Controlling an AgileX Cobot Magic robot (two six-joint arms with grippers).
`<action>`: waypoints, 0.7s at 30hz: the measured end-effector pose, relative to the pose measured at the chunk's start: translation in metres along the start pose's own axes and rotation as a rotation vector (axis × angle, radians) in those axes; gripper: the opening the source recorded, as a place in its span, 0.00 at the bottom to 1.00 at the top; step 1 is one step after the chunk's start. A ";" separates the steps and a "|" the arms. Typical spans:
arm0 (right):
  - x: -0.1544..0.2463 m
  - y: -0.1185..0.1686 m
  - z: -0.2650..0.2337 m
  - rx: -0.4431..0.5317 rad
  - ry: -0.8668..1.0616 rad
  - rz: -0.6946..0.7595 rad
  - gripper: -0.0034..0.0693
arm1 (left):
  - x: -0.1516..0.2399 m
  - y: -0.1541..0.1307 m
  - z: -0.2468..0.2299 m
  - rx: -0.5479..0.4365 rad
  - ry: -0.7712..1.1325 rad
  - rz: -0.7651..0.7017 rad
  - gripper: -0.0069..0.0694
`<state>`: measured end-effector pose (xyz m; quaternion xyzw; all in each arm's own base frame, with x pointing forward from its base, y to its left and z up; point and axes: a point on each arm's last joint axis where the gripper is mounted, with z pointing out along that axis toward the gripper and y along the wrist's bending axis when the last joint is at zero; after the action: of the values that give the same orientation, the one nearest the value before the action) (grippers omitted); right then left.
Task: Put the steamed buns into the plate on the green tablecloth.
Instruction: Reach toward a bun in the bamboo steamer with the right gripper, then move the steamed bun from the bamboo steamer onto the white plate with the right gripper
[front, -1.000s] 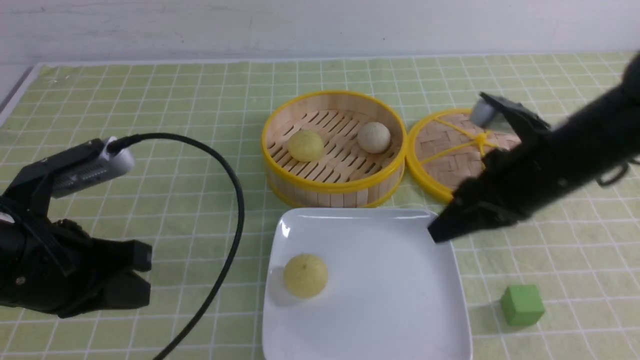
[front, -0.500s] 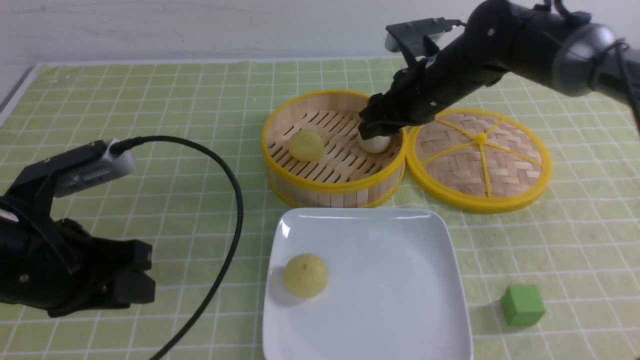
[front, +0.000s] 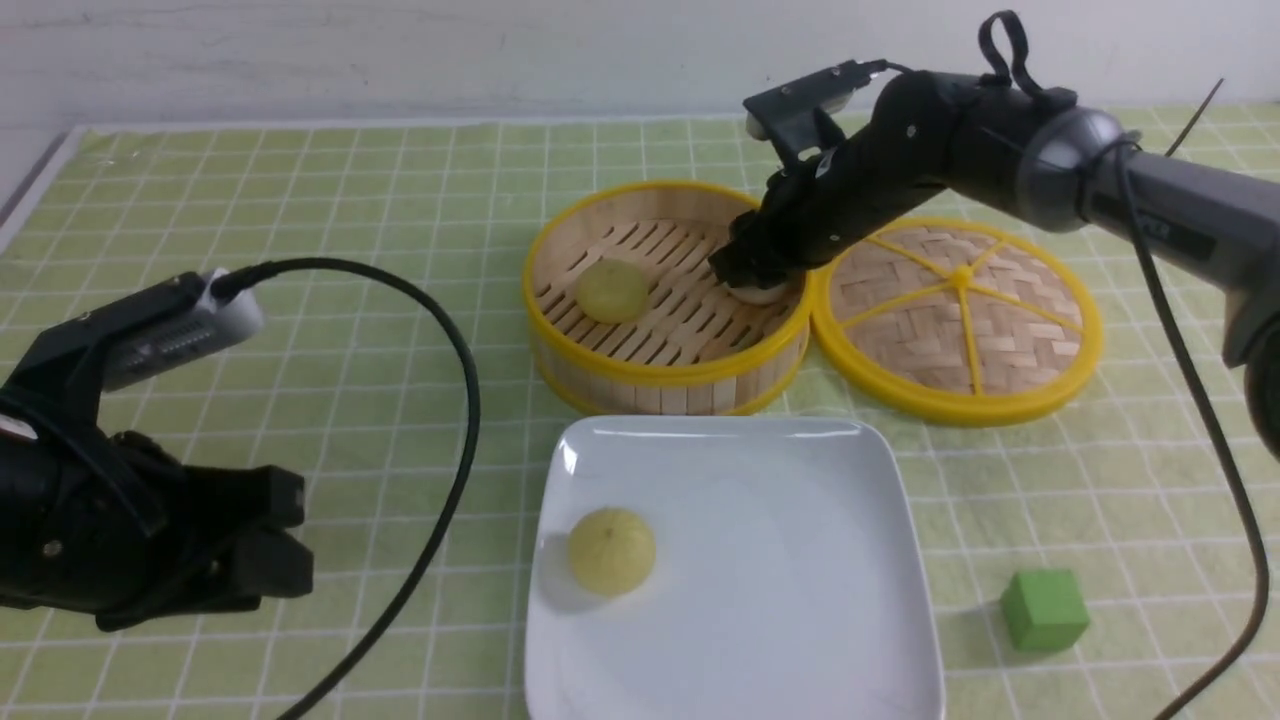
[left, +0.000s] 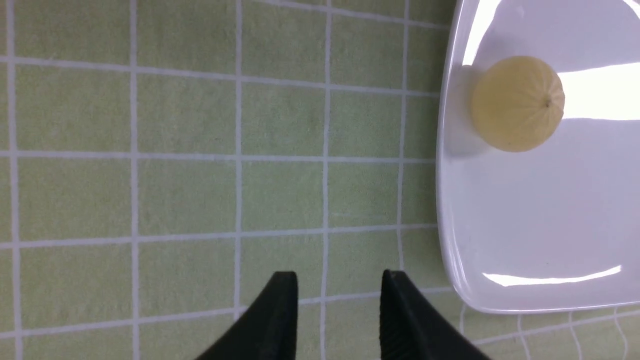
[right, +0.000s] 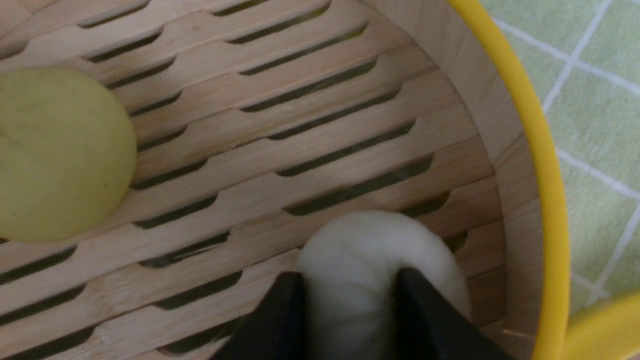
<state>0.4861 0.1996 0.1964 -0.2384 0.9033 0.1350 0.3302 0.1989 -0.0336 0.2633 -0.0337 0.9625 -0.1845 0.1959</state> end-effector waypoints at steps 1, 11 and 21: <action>-0.001 0.000 -0.002 -0.002 0.000 0.000 0.30 | 0.000 0.000 0.000 0.000 0.000 0.000 0.44; -0.035 0.024 -0.109 -0.063 0.009 -0.060 0.08 | -0.001 0.001 0.000 -0.010 -0.015 0.006 0.44; -0.017 0.058 -0.244 -0.155 0.126 -0.065 0.08 | -0.003 0.003 0.000 -0.038 -0.031 0.029 0.44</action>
<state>0.3377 0.1570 0.3943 -0.3003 0.9009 0.1784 0.2575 0.2015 -0.0299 0.2632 -0.0265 0.9631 -0.1628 0.2125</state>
